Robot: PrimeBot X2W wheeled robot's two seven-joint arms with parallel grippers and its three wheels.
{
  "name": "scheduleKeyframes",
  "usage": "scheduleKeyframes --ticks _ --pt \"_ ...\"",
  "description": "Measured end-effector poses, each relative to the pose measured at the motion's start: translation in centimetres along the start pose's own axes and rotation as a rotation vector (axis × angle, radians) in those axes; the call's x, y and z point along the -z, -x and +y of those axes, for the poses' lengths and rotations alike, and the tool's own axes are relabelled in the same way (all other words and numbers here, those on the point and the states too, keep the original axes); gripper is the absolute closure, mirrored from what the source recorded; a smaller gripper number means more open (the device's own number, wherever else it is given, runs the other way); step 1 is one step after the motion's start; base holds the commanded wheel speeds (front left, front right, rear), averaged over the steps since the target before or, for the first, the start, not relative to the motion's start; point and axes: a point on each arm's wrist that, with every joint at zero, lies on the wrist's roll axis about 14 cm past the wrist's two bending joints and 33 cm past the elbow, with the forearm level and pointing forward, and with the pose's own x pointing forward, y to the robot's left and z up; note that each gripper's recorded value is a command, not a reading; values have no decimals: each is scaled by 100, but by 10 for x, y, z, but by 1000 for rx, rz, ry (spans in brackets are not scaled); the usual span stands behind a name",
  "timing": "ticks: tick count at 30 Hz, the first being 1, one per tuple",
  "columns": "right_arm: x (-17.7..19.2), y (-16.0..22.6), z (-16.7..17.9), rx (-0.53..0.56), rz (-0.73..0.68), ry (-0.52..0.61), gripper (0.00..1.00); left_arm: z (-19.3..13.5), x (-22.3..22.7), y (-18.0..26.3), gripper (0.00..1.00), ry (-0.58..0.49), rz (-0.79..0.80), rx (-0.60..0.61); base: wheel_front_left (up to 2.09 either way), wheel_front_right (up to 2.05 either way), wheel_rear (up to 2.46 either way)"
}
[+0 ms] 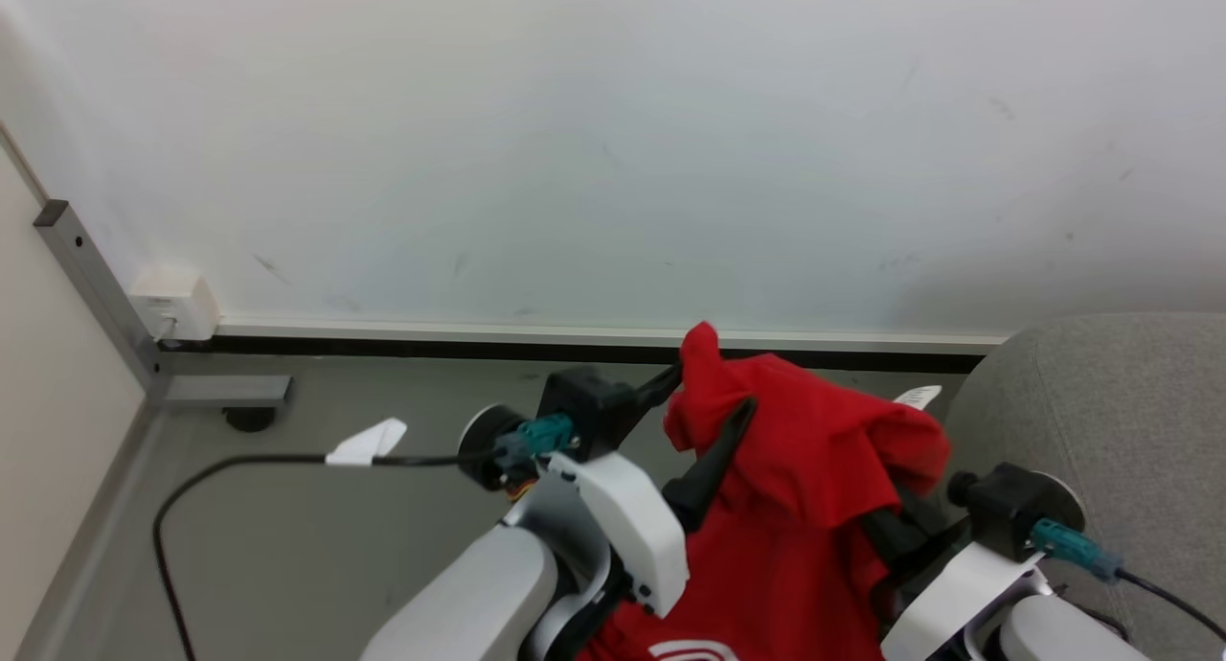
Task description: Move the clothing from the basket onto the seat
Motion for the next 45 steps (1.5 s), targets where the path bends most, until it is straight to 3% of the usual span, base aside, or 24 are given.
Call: scheduleKeyframes --ticks 10,32,38,45 --pt "-12 16 -47 134 -30 7 100 -4 54 17 0 32 59 -10 0 0 0" --pt "-25 67 -102 321 -67 27 100 -40 73 -6 0 58 61 113 0 0 0" --pt "-29 100 -120 406 -67 50 100 -72 79 -19 0 76 71 221 0 0 0" --pt "-31 152 -147 555 -61 68 100 -131 84 -33 0 110 74 410 0 0 0"
